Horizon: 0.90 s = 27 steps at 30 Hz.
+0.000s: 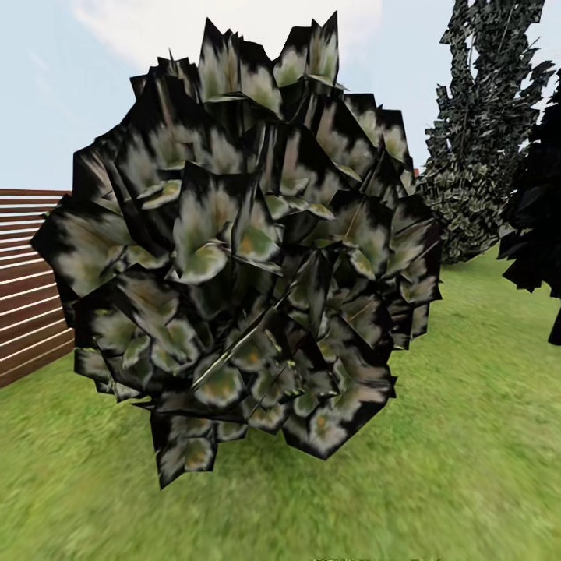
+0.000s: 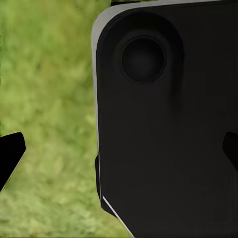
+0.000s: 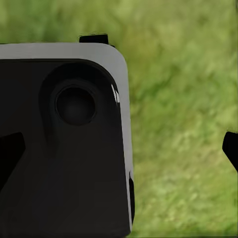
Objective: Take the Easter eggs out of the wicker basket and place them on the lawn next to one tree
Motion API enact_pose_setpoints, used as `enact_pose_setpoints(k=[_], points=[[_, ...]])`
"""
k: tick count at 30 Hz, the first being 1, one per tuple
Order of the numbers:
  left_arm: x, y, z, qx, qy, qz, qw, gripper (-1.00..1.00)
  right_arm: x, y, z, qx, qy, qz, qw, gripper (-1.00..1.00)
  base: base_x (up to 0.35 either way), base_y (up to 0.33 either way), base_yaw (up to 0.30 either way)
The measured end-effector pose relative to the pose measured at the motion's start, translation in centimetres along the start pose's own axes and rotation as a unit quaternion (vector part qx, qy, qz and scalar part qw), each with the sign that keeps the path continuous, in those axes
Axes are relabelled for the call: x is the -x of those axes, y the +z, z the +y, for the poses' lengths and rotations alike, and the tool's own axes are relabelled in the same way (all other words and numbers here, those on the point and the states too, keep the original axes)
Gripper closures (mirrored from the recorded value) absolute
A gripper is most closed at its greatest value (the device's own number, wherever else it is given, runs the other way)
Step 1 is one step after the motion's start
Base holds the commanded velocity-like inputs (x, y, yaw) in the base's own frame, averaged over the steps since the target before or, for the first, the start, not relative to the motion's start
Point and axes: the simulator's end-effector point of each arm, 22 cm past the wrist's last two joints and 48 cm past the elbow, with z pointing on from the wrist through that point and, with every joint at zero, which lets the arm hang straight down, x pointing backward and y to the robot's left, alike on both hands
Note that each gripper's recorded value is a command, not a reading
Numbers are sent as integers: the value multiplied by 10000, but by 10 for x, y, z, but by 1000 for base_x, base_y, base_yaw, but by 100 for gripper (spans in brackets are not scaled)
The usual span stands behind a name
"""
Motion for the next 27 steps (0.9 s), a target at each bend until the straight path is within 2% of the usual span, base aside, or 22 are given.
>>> enact_pose_setpoints(k=[27], points=[[0,0,0,0,0,2,10000,-100,0,0,0,0,7,0,10000,-100,0,0,-300]])
